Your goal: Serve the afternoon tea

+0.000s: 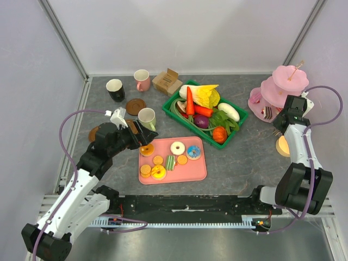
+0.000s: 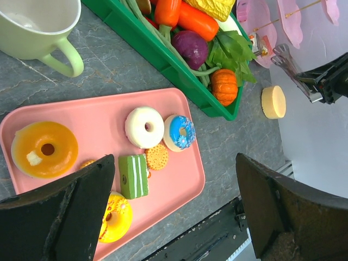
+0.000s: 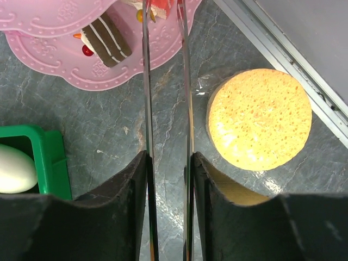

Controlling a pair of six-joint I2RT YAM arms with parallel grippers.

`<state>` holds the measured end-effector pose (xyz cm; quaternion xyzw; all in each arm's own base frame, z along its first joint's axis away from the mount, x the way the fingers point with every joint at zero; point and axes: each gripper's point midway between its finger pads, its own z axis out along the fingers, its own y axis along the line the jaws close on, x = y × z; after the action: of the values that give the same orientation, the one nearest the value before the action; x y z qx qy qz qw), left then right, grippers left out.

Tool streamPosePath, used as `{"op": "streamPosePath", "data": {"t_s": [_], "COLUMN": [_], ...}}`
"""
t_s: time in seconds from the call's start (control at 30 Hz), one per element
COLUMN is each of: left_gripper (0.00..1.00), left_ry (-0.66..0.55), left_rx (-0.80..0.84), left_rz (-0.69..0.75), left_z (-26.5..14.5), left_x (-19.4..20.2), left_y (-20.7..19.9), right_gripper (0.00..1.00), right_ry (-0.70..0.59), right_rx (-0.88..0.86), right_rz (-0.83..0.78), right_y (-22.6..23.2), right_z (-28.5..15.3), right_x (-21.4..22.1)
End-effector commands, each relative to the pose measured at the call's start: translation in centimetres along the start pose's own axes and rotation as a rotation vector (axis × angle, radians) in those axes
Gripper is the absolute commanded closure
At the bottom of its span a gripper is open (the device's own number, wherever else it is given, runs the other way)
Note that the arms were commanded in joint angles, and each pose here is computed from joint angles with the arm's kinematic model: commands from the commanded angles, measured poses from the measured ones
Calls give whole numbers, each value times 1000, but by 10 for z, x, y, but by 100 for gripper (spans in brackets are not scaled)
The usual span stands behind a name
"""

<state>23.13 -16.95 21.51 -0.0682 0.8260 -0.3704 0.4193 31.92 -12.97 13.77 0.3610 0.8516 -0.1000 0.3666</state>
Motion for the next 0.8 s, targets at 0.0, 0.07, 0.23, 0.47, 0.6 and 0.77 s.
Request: {"op": "streamPosePath", "data": {"t_s": [0.0,0.07,0.23,0.47,0.6,0.77], "left_gripper": [2,2,2,2,2,2], "left_ry": [-20,-21,-20,-25,-24,-18], "left_rx": [44,44,46,40,30,17], "left_rz": [-13,-12,-11,-11,-16,-19], "left_z": [-2,-2,-3,-5,-4,-2], "left_x": [-5,-5,-6,-7,-6,-6], "left_y": [-10,-10,-11,-10,-9,-6], "right_gripper": [55,53,54,53,52,52], "right_ry": [-44,-47,-54,-57,-34,6], "right_rx": [17,11,3,-7,-24,-135], "right_rz": [-6,-7,-3,16,11,23], "right_y": [-5,-5,-5,-12,-17,-10], "right_z": [-7,-8,-14,-43,-61,-82], "right_x": [-12,-12,-13,-9,2,28]}}
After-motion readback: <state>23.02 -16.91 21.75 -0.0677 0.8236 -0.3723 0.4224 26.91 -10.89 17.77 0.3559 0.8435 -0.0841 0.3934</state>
